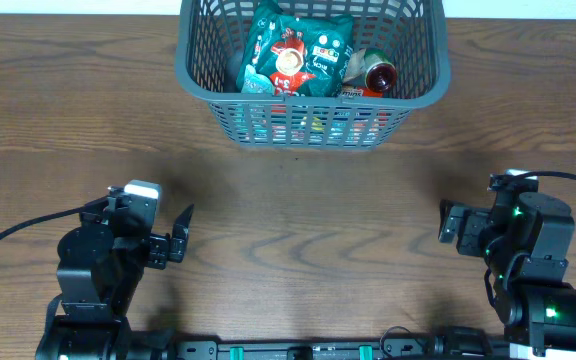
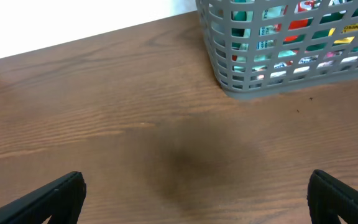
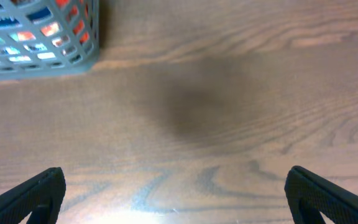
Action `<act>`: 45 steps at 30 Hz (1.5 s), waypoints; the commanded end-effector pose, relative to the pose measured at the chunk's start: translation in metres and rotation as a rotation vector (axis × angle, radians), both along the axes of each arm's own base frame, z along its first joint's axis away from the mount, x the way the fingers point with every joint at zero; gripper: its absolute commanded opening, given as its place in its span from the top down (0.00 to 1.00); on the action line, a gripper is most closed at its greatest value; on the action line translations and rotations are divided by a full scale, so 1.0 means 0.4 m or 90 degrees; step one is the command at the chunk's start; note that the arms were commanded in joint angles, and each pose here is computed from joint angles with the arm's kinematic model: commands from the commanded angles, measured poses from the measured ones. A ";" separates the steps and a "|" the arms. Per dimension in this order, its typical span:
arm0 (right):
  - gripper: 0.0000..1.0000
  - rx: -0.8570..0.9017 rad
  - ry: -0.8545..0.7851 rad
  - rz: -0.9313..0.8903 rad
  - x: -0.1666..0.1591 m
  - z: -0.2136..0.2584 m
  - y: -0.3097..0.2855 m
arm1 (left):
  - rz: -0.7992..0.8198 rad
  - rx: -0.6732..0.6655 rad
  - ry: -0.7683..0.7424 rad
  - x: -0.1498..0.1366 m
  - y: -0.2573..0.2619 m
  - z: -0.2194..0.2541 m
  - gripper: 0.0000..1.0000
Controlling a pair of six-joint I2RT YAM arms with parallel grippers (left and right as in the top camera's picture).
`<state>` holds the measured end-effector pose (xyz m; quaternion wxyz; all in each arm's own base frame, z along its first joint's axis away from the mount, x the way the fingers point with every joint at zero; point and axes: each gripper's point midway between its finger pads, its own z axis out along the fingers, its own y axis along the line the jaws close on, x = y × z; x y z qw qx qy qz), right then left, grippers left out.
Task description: Pack container
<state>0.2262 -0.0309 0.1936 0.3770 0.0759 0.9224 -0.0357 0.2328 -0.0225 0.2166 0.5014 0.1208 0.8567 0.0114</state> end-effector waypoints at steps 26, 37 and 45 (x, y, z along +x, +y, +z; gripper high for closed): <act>0.01 0.011 -0.146 0.086 -0.105 0.061 0.077 | -0.001 -0.006 0.000 -0.003 -0.002 -0.002 0.01; 0.01 -0.022 -0.525 0.147 0.022 0.091 0.126 | -0.001 -0.006 0.000 -0.003 -0.002 -0.001 0.01; 0.01 -0.068 -0.538 0.095 0.050 -0.012 0.093 | -0.001 -0.006 0.000 -0.003 -0.002 -0.001 0.01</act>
